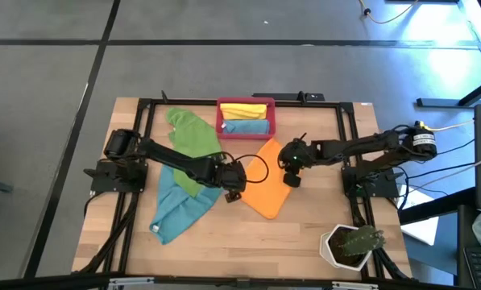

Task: Roll microfiber towels into tight, uniform cylinder then place into a basket
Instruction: Fold the orange microfiber towel

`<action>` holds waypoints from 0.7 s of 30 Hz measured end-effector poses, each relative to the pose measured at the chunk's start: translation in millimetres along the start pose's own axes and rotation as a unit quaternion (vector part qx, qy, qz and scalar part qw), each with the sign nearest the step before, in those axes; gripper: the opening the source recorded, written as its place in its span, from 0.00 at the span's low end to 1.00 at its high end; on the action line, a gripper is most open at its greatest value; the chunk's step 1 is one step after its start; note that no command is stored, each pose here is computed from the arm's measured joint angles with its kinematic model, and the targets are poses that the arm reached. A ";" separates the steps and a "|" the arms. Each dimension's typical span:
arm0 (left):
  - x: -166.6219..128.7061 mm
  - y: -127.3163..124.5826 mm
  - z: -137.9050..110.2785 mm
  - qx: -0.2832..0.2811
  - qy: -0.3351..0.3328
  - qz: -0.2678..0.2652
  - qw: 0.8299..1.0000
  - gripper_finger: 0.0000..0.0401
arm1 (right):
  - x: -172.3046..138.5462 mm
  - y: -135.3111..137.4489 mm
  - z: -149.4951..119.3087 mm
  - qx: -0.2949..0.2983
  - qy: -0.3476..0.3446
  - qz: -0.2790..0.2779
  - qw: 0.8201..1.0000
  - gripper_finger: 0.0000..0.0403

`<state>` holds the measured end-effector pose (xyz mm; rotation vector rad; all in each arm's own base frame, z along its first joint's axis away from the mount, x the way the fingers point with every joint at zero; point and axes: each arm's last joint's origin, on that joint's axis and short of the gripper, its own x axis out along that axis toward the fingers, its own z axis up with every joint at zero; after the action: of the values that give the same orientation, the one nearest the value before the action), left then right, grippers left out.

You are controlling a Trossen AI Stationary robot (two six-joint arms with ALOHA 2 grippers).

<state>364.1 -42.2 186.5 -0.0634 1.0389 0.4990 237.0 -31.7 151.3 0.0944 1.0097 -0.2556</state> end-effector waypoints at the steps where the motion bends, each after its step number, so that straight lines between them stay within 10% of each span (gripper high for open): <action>1: -2.2 -0.8 3.6 0.005 -0.011 -0.003 1.000 0.23 | -2.4 4.0 1.9 -0.004 -0.011 0.006 1.000 0.29; 21: 17.6 22.1 43.7 0.146 -0.130 0.013 0.981 0.23 | -20.2 86.7 -12.7 -0.078 -0.069 0.031 0.994 0.20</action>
<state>397.2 -3.7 198.3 0.2703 0.8475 0.3629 238.5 57.9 158.2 -0.0326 0.8843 -0.1241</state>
